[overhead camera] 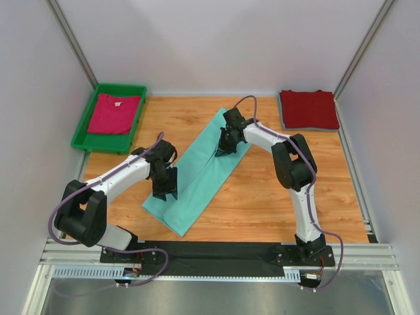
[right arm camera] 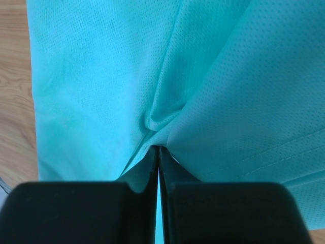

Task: Fold and stack the t-shirts
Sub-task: Fold the tshirt

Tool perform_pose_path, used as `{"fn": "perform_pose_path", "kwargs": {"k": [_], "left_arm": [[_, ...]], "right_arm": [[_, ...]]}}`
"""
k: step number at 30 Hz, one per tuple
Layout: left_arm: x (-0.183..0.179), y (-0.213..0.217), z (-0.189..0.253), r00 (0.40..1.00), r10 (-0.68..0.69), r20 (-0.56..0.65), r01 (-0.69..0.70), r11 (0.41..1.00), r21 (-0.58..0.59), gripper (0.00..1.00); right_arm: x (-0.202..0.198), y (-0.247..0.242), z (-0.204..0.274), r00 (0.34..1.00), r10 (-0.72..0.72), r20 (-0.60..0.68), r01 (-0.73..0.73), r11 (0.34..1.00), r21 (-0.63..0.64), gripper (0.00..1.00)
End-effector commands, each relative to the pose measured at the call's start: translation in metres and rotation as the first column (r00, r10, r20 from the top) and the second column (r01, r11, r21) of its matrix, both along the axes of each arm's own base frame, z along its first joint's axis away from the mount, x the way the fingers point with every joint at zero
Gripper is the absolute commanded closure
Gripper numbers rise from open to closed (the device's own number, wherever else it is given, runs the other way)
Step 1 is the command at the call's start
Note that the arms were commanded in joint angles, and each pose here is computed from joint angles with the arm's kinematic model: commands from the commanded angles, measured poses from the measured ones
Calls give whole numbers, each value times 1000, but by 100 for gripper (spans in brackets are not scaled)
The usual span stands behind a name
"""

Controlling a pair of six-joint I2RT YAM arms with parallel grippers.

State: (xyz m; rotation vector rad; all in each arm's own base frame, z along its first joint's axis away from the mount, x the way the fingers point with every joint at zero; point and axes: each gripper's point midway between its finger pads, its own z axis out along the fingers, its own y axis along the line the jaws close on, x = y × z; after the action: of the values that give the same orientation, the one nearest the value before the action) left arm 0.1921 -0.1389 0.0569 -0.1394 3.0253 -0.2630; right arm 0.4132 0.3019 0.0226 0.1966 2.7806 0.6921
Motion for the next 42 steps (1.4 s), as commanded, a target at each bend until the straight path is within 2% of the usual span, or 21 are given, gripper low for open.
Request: {"fn": "perform_pose_path", "kwargs": {"k": [1, 6, 10, 14, 16, 19, 21, 25, 28, 29, 30, 32, 34, 35, 36, 38, 39, 41, 42], "left_arm": [[17, -2, 5, 999, -40, 33, 39, 999, 6, 47], [13, -1, -14, 997, -53, -61, 56, 998, 43, 46], [1, 0, -38, 991, -5, -133, 13, 998, 58, 47], [-22, -19, -59, 970, 61, -234, -70, 997, -32, 51], [-27, -33, -64, 969, 53, -243, -74, 994, -77, 51], [-30, -62, -60, 970, 30, -242, -65, 988, -141, 51], [-22, -82, -52, 974, 27, -224, -70, 980, -187, 51], [-8, -115, -28, 985, -7, -170, -37, 967, -251, 49], [7, -113, -9, 995, 1, -97, -23, 973, -229, 47], [6, -109, 2, 997, -2, -79, -16, 976, -217, 46], [9, -108, 10, 999, -7, -52, -4, 976, -216, 46], [7, -95, 24, 1000, -6, -5, 5, 983, -186, 46], [4, -80, 35, 999, 6, 48, 1, 987, -158, 46], [-2, -71, 34, 999, 10, 44, -4, 991, -132, 46], [-7, -62, 30, 999, 16, 41, -11, 994, -111, 46], [-14, -50, 23, 999, 11, 41, -7, 996, -94, 46], [-16, -45, 19, 999, 18, 29, -15, 996, -87, 46], [-19, -42, 11, 1000, 2, 13, -1, 996, -84, 47], [-18, -41, 9, 1000, 1, 13, 0, 997, -79, 47]], "right_arm": [[9, 0, -8, 1000, 4, 10, -3, 1000, -18, 100], [0, -7, -29, 1000, 4, -31, -6, 999, -49, 100], [0, -12, -31, 1000, 10, -29, -11, 998, -62, 100], [9, -16, -27, 1000, 18, -5, -18, 996, -86, 99], [20, -17, -25, 999, 36, 20, -34, 994, -105, 99], [38, -18, -22, 995, 74, 61, -65, 988, -142, 98], [46, -20, -30, 994, 90, 59, -80, 984, -159, 97], [63, -25, -14, 987, 140, 76, -123, 973, -195, 94], [63, -33, 14, 981, 169, 98, -146, 968, -205, 81], [62, -38, 21, 980, 171, 99, -148, 967, -205, 73], [60, -45, 28, 981, 166, 97, -144, 968, -207, 71], [51, -53, 62, 978, 171, 120, -144, 967, -212, 64], [31, -65, 72, 978, 185, 94, -159, 959, -235, 61], [22, -67, 101, 973, 186, 137, -153, 963, -220, 58], [-1, -75, 85, 980, 186, 69, -167, 961, -222, 57], [-28, -73, 109, 975, 198, 102, -182, 972, -148, 53], [-51, -79, 90, 980, 192, 47, -184, 973, -139, 52], [-82, -79, 89, 980, 200, 15, -198, 977, -74, 50], [-95, -79, 104, 979, 198, 48, -196, 980, -33, 49]]}}
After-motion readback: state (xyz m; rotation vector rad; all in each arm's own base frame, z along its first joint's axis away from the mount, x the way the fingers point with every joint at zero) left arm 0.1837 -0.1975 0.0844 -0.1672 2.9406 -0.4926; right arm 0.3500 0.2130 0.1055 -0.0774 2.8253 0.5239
